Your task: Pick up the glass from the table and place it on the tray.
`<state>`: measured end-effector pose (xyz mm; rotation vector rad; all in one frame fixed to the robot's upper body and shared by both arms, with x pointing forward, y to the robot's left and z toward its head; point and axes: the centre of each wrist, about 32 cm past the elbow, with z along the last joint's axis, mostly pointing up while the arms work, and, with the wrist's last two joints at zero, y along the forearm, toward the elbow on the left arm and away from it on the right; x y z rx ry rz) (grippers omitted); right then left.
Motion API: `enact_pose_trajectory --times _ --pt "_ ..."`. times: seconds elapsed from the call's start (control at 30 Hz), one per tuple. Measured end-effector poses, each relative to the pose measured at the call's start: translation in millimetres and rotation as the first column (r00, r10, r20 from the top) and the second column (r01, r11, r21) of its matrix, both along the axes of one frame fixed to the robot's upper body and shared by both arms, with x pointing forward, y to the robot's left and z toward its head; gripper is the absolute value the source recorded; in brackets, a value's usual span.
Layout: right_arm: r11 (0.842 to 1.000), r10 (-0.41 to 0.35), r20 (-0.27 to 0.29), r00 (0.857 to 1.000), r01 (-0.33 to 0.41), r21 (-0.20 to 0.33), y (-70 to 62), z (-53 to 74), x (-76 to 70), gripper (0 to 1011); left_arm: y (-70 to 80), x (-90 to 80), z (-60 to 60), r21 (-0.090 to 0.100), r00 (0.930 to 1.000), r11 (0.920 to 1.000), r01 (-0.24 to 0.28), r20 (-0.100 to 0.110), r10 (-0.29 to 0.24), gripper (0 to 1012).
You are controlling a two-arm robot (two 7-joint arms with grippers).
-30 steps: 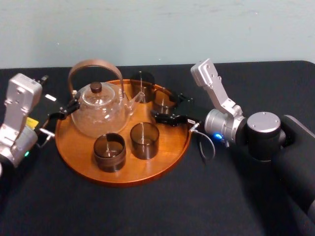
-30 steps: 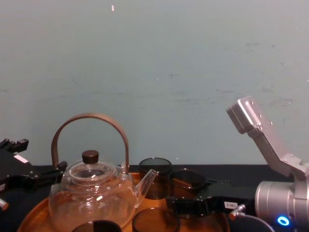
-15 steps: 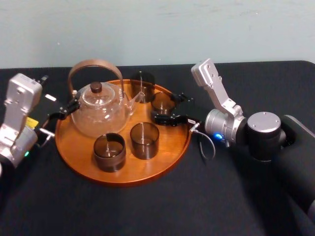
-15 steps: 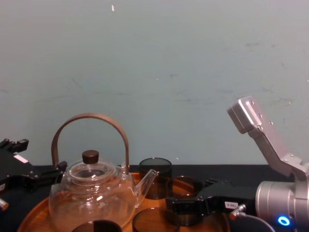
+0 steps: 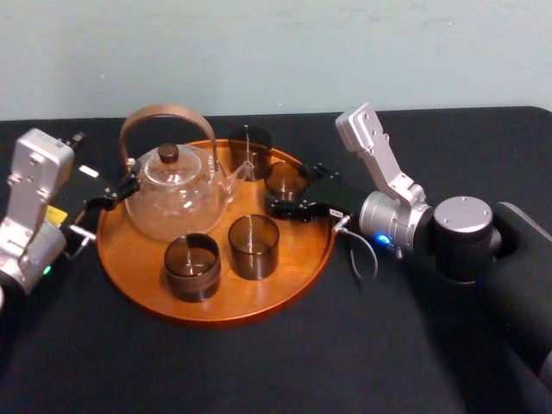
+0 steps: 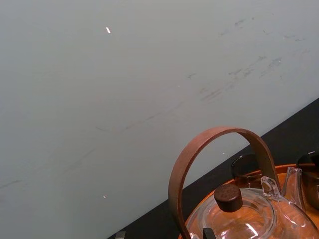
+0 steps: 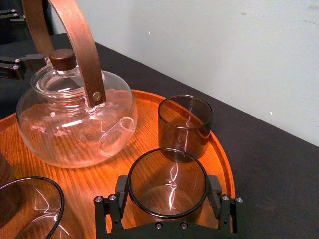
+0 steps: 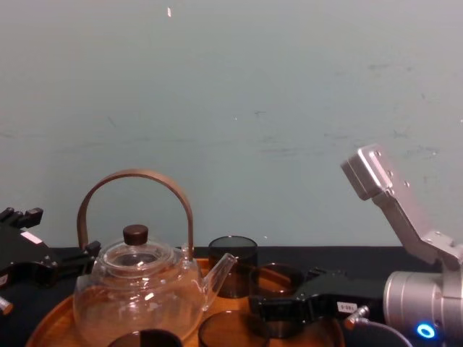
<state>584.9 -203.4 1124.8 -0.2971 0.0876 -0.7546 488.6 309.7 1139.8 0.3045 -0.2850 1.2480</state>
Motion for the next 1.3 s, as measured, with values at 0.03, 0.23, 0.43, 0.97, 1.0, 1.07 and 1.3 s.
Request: enact_pose_trajectory --times 0.03,0.23,0.43,0.97,1.0,1.07,1.3 --pt "1.000 0.001 -0.005 1.000 -0.001 0.003 -0.6 -0.9 0.0 1002 0.0 0.0 0.0 0.000 1.0000 1.0000 0.000 0.000 0.000 1009" --pt "1.000 0.003 -0.028 1.000 -0.002 0.020 -2.1 -2.9 0.6 1002 0.0 0.0 0.0 0.000 1.0000 1.0000 0.000 0.000 0.000 1009" --pt "1.000 0.005 -0.041 0.999 -0.004 0.021 -2.9 -4.0 1.3 1002 0.0 0.0 0.0 0.000 1.0000 1.0000 0.000 0.000 0.000 1010" --pt "1.000 0.020 -0.070 0.997 -0.019 0.012 -9.0 -5.9 -4.0 1002 0.0 0.0 0.0 0.000 1.0000 1.0000 0.000 0.000 0.000 1010" --pt "1.000 0.020 -0.071 0.997 -0.019 0.011 -9.7 -5.9 -4.7 1002 0.0 0.0 0.0 0.000 1.0000 1.0000 0.000 0.000 0.000 1009" --pt "1.000 0.020 -0.071 0.997 -0.020 0.008 -11.2 -5.4 -6.3 1002 0.0 0.0 0.0 0.000 1.0000 1.0000 0.000 0.000 0.000 1010" --pt "1.000 0.016 -0.073 0.997 -0.016 0.001 -14.6 -5.4 -10.4 1002 0.0 0.0 0.0 0.000 1.0000 1.0000 0.000 0.000 0.000 1009"
